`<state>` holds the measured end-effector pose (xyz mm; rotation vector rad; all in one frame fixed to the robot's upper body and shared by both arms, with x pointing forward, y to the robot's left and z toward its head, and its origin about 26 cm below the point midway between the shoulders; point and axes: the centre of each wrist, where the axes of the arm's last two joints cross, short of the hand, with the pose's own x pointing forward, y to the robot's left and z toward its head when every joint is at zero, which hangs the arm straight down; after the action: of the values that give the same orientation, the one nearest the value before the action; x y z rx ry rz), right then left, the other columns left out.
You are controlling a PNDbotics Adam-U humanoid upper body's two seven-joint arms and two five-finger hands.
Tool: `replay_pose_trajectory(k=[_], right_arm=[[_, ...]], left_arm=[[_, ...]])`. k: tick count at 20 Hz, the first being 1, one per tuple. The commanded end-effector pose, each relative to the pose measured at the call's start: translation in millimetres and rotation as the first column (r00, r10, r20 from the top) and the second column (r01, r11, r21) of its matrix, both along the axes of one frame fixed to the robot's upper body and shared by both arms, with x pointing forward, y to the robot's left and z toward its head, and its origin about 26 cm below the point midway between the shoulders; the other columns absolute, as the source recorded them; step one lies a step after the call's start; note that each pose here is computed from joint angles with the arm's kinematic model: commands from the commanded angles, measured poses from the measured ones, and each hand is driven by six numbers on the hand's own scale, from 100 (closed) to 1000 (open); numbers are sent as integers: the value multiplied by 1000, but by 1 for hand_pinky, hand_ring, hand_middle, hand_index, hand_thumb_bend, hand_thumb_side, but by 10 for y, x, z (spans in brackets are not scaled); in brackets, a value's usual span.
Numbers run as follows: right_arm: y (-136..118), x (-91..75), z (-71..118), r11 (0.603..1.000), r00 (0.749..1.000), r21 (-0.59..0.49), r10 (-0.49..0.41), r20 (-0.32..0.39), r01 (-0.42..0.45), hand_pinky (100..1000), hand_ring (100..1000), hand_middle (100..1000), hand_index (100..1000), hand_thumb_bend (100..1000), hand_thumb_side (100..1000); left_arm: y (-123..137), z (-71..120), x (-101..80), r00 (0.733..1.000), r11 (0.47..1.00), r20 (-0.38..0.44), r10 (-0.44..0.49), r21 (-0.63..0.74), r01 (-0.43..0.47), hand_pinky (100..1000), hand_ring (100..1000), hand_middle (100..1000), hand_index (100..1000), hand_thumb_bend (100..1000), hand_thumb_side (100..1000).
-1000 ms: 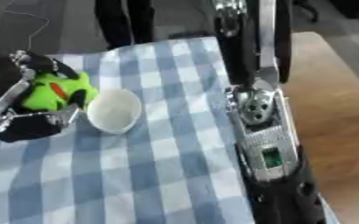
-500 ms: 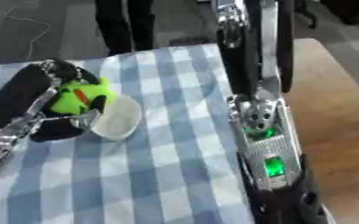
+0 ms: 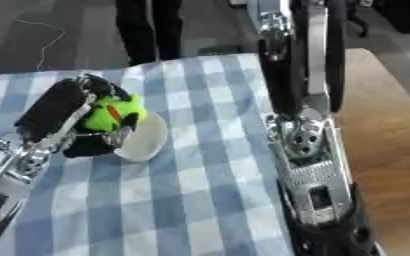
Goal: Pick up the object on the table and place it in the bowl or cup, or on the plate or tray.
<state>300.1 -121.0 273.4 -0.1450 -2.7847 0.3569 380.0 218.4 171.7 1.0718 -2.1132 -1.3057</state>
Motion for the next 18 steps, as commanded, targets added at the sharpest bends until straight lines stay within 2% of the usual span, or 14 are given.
replay_pose_trajectory(k=[1,15,16,18], right_arm=[[15,-35,58,1000,1000,6,13,23,-13,551,457,584,652,100,924],[31,-40,62,1000,999,13,20,25,-21,550,457,584,652,100,925],[32,-40,63,1000,999,13,21,25,-21,551,457,585,652,100,924],[35,-41,63,1000,999,14,23,25,-23,551,457,585,652,100,924]], left_arm=[[-22,55,64,1000,1000,29,-1,8,1,100,100,100,100,100,662],[-68,-4,251,999,1000,36,-8,27,7,100,100,100,100,100,661],[-68,-14,262,999,1000,35,-7,28,6,100,100,100,100,100,638],[-67,-37,284,1000,999,31,-4,32,3,100,100,100,100,100,660]])
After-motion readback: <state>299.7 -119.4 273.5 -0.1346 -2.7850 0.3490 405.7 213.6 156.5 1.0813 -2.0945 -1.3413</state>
